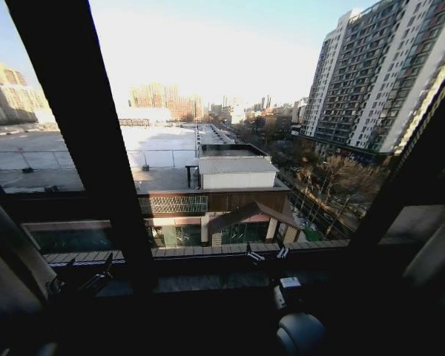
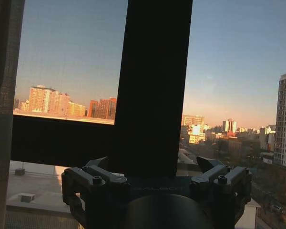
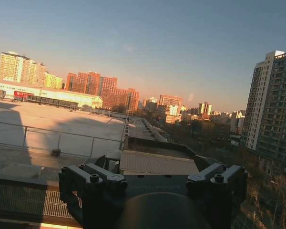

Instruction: Open the curtains by pulling them apart, changing their state from closed to fully open.

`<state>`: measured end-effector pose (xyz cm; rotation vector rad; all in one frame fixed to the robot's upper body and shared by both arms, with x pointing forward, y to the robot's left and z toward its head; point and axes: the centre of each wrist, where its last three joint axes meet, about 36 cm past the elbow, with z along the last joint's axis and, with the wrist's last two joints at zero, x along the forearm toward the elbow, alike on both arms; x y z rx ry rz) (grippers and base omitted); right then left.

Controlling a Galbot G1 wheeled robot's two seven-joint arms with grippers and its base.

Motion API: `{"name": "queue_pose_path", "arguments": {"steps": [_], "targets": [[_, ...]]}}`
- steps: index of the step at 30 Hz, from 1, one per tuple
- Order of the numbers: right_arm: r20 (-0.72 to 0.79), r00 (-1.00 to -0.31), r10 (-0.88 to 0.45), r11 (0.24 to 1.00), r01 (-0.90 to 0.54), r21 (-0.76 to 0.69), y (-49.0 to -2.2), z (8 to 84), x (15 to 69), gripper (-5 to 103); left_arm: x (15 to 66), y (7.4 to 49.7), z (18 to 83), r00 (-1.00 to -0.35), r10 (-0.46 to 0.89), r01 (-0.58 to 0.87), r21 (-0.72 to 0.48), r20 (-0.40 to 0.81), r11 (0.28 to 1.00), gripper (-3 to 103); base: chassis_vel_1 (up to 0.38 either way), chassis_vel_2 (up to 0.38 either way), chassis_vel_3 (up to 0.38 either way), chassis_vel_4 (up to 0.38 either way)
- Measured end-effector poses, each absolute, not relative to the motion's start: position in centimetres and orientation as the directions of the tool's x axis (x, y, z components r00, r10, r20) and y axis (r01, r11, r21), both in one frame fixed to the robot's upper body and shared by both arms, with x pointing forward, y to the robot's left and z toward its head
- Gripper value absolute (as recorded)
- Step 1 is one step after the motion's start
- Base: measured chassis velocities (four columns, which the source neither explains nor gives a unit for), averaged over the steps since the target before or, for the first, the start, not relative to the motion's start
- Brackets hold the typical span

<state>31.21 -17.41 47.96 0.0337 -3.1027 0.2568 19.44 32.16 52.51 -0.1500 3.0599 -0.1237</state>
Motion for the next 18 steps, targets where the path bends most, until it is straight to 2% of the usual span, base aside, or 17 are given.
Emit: {"name": "queue_pose_path", "arguments": {"steps": [18], "targets": [[0.014, -1.000, -0.021, 0.986, -0.023, -0.166, -17.56, 47.90, 31.49, 100, 19.44, 32.08, 52.45, -0.991, -0.108, -0.101, -0.092, -0.073, 0.991, 100, 0.359, 0.350, -0.354, -0.356]]}}
